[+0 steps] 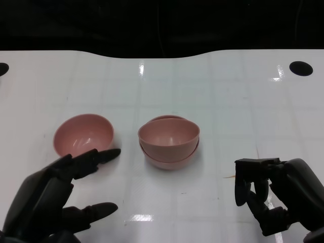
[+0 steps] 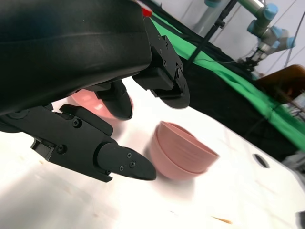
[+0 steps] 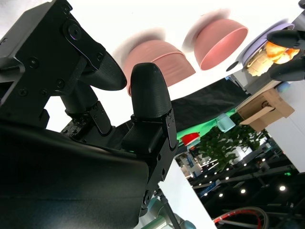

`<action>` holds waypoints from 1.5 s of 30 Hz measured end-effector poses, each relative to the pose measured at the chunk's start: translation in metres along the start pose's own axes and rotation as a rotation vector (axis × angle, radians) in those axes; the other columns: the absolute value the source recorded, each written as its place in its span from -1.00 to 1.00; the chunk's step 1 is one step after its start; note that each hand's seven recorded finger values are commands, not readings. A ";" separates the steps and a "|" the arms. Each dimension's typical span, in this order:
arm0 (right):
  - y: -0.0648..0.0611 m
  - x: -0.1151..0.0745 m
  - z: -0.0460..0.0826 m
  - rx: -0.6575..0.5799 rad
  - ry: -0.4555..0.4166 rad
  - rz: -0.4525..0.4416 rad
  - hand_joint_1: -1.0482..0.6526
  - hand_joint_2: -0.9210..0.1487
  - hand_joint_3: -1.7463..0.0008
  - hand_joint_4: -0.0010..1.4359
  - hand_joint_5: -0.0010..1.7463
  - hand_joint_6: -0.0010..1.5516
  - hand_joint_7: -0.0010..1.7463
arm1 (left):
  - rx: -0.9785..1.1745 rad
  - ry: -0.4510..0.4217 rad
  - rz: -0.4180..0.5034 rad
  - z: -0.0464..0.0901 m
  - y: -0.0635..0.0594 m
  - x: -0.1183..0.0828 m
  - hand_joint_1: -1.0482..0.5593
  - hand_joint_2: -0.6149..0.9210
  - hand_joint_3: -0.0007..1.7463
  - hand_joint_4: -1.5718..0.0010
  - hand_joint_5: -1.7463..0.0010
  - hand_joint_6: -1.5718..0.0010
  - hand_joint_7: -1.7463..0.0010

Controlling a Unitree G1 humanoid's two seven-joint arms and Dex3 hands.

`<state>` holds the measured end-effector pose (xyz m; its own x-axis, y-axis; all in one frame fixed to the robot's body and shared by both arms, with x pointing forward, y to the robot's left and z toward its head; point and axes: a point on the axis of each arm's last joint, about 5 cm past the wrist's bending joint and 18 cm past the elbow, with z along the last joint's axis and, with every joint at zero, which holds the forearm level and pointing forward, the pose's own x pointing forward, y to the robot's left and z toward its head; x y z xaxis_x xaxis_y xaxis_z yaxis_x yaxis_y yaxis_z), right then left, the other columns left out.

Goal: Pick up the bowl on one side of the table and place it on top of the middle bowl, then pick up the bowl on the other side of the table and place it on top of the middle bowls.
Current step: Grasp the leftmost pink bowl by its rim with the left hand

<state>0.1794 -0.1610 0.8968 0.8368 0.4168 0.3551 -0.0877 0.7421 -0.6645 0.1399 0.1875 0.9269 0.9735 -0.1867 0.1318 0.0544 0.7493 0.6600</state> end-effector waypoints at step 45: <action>0.001 -0.002 0.006 -0.014 0.031 0.019 0.19 0.46 -0.85 0.37 1.00 0.05 0.89 | 0.757 0.364 -0.319 -0.015 -0.043 0.118 -0.37 1.00 -0.94 0.10 0.74 0.29 0.96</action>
<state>0.1745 -0.1578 0.8992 0.8513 0.4144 0.3218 -0.0966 0.7267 -0.6801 0.2559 0.1429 0.9025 0.9543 -0.0048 -0.2987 0.2986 0.0528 0.9529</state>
